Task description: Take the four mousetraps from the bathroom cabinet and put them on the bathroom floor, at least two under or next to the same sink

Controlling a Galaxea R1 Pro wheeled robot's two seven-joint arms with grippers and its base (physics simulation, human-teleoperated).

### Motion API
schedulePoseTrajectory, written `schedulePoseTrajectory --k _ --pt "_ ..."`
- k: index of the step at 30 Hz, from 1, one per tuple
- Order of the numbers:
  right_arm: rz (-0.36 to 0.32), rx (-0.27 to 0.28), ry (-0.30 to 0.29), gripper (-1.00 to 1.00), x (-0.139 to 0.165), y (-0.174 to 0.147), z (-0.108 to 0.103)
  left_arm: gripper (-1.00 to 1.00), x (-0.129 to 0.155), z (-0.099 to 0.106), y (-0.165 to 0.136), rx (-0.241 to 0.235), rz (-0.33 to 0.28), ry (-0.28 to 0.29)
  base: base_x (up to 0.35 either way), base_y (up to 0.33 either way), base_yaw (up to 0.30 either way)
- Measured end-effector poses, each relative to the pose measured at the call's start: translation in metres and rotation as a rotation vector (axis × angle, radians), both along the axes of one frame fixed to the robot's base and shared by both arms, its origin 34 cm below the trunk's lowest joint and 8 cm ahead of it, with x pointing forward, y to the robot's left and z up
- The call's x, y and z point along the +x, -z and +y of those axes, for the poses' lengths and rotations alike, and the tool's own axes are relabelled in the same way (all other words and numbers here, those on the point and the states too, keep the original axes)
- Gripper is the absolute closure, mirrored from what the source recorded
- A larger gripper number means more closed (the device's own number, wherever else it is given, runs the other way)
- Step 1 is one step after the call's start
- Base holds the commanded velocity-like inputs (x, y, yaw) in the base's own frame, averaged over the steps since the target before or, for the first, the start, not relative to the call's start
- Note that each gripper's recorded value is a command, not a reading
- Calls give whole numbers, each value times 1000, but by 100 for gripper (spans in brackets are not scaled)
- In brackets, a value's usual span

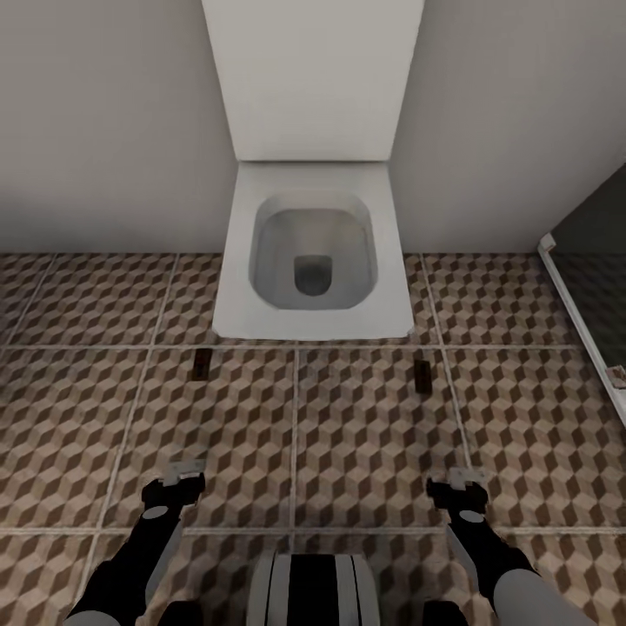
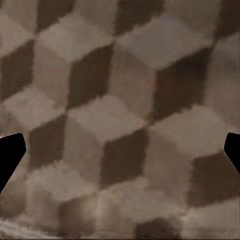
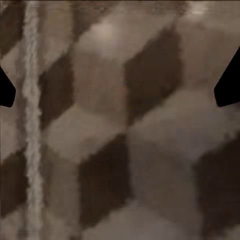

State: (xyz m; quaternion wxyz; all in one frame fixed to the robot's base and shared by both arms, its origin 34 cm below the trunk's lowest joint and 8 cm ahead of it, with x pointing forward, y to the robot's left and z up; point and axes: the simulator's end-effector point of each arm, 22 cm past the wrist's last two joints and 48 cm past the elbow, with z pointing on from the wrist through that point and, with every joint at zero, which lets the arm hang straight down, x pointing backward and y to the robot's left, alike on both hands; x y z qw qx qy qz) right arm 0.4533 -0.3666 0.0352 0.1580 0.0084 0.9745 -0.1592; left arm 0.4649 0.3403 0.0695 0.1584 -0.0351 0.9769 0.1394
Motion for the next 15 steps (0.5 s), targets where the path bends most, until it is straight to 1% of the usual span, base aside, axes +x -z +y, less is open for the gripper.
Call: schedulePoseTrajectory --k 15 --pt "0 1 -1 -100 0 0 1 -100 0 0 0 -1 -1 -2 -347 0 0"
